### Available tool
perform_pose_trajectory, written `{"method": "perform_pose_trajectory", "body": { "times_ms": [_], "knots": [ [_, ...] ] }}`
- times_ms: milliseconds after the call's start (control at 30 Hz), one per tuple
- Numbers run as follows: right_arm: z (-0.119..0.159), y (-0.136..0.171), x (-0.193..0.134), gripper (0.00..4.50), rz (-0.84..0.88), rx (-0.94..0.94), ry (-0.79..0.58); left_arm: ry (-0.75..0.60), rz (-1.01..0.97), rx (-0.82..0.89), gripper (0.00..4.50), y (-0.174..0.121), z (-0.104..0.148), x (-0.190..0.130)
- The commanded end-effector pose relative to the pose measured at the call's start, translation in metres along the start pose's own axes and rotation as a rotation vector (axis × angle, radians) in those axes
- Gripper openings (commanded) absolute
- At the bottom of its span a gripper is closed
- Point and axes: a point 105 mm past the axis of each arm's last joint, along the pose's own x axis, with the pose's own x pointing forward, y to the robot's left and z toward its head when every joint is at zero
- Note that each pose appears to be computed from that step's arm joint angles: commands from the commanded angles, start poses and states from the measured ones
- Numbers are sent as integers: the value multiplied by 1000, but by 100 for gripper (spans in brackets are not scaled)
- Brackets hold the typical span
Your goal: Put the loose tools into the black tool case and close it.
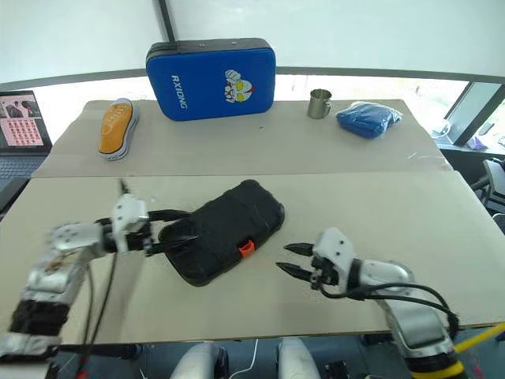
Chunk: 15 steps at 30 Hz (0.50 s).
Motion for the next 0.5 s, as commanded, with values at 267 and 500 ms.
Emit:
{"method": "perform_pose_trajectory", "body": {
  "times_ms": [267,500],
  "knots": [
    [-10,-37,-61,445,-50,-111,-72,202,206,-40,450,-29,-49,-81],
    [-15,-51,-65,445,-77,-144,-58,210,284,-67,450,-32,-57,-92]
  ]
}}
